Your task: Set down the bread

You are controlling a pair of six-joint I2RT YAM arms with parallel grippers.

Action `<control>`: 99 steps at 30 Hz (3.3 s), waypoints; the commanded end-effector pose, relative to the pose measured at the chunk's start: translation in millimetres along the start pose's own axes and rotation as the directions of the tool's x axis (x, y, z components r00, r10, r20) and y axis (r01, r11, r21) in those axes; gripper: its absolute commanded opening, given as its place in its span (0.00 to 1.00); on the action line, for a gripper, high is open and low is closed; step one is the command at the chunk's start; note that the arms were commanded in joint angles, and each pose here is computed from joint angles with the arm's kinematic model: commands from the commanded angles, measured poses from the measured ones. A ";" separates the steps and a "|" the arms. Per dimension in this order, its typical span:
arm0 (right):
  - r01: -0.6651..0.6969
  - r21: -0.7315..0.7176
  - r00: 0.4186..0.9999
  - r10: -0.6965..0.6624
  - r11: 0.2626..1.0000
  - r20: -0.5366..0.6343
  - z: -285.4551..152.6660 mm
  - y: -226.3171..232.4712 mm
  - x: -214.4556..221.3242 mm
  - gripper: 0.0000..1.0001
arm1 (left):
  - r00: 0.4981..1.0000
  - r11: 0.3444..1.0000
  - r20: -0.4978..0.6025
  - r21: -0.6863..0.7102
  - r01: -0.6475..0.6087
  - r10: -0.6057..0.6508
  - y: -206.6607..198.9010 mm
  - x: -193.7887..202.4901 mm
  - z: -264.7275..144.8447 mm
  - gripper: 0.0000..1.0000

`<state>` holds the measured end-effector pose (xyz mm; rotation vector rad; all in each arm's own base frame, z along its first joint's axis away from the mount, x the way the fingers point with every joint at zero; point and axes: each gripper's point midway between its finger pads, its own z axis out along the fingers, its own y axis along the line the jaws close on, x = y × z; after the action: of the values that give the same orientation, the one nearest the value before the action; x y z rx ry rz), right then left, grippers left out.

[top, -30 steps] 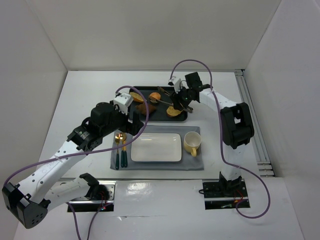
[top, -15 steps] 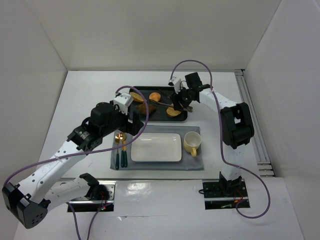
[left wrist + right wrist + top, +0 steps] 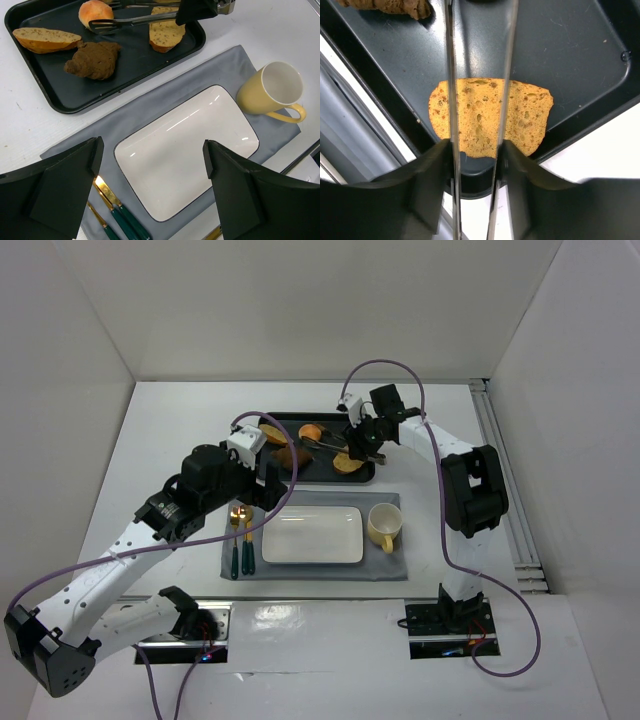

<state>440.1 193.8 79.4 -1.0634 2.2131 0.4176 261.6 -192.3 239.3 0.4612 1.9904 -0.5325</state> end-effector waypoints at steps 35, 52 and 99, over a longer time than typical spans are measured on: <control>0.328 -0.159 0.933 -0.293 0.931 0.209 -177.0 117.6 2.3 0.27 | 0.995 0.999 0.094 -0.046 -0.020 0.024 7.1 -17.7 -8.5 1.00; 0.399 -0.410 0.898 -0.439 0.820 -0.005 -151.0 188.5 57.2 0.28 | 0.992 0.994 0.121 -0.105 -0.012 0.025 17.4 -21.6 -12.4 1.00; -0.247 0.578 0.944 0.058 0.778 0.325 -255.0 -68.3 87.0 0.61 | 0.987 0.995 0.157 -0.099 -0.011 0.026 15.7 -29.6 -19.6 1.00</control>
<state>320.4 6.2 208.6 -0.6394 2.0209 -0.0239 266.8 -168.1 255.0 0.3601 1.9176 -0.4256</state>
